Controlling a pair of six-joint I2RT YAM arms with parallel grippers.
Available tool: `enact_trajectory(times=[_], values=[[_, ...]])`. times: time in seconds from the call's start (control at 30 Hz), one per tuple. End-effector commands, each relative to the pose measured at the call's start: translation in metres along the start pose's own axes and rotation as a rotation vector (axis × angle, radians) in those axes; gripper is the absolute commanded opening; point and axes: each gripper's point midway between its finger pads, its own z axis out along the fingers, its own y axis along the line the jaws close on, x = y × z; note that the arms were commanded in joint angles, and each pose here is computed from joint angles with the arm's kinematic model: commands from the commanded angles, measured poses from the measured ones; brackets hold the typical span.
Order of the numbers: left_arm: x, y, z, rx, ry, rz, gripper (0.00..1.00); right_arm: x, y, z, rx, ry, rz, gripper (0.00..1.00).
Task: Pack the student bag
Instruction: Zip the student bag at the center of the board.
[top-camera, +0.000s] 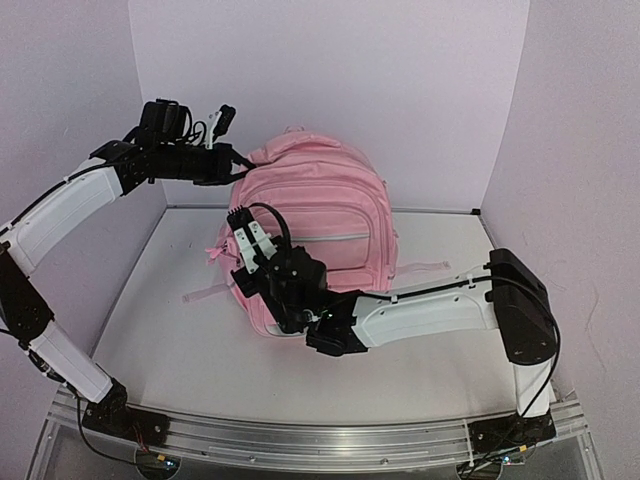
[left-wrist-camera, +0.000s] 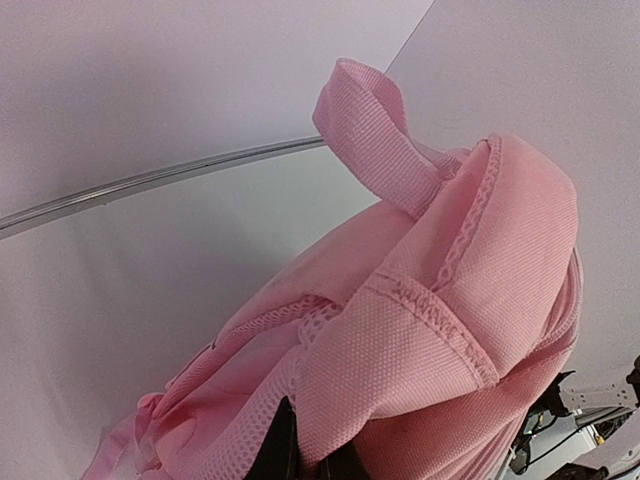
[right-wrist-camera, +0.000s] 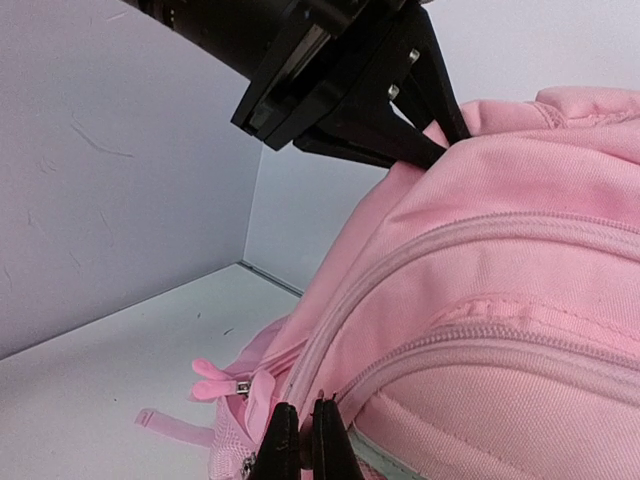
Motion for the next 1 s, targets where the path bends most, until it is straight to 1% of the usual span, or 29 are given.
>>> enact_trajectory(times=[0.0, 0.03, 0.17, 0.2, 0.27, 0.3, 0.33, 0.4, 0.5, 0.53, 0.6, 0.63, 0.67, 0.73, 0.77, 0.87, 0.97], values=[[-0.038, -0.031, -0.018, 0.086, -0.103, 0.072, 0.00, 0.045, 0.029, -0.016, -0.115, 0.151, -0.133, 0.03], [-0.036, -0.030, -0.017, 0.084, -0.100, 0.074, 0.00, 0.030, 0.028, -0.017, -0.122, 0.133, -0.109, 0.09], [-0.032, -0.028, -0.018, 0.078, -0.092, 0.084, 0.00, -0.028, 0.021, -0.026, -0.178, 0.052, -0.003, 0.15], [-0.030, -0.027, -0.018, 0.075, -0.087, 0.084, 0.00, -0.043, 0.019, -0.030, -0.200, 0.032, 0.026, 0.19], [-0.029, -0.025, -0.018, 0.068, -0.080, 0.084, 0.01, -0.063, 0.015, -0.038, -0.245, 0.009, 0.069, 0.36], [-0.027, -0.024, -0.019, 0.064, -0.075, 0.084, 0.03, -0.074, 0.011, -0.044, -0.264, -0.003, 0.100, 0.42], [-0.026, -0.022, -0.019, 0.059, -0.073, 0.083, 0.05, -0.081, 0.007, -0.048, -0.273, -0.007, 0.123, 0.48], [-0.025, -0.019, -0.021, 0.044, -0.072, 0.081, 0.11, -0.088, -0.004, -0.055, -0.264, -0.005, 0.161, 0.55], [-0.025, -0.013, -0.027, 0.015, -0.084, 0.083, 0.27, -0.101, -0.031, -0.062, -0.191, 0.003, 0.213, 0.66], [-0.025, -0.010, -0.030, 0.002, -0.087, 0.082, 0.39, -0.103, -0.041, -0.063, -0.156, 0.011, 0.222, 0.71], [-0.025, -0.003, -0.035, -0.028, -0.095, 0.082, 0.58, -0.104, -0.060, -0.064, -0.093, 0.036, 0.233, 0.88], [-0.025, 0.000, -0.038, -0.039, -0.097, 0.082, 0.67, -0.106, -0.072, -0.063, -0.065, 0.042, 0.248, 0.94], [-0.025, 0.004, -0.041, -0.052, -0.098, 0.078, 0.74, -0.106, -0.085, -0.060, -0.041, 0.055, 0.255, 0.98], [-0.027, 0.013, -0.050, -0.075, -0.106, 0.069, 0.85, -0.105, -0.112, -0.055, -0.012, 0.086, 0.309, 0.98], [-0.027, 0.018, -0.054, -0.090, -0.106, 0.065, 0.88, -0.105, -0.130, -0.050, 0.006, 0.098, 0.330, 0.98], [-0.030, 0.037, -0.070, -0.148, -0.121, 0.045, 0.95, -0.110, -0.182, -0.047, 0.061, 0.107, 0.384, 0.98], [-0.031, 0.057, -0.086, -0.190, -0.133, 0.032, 0.99, -0.115, -0.236, -0.055, 0.139, 0.102, 0.421, 0.98]])
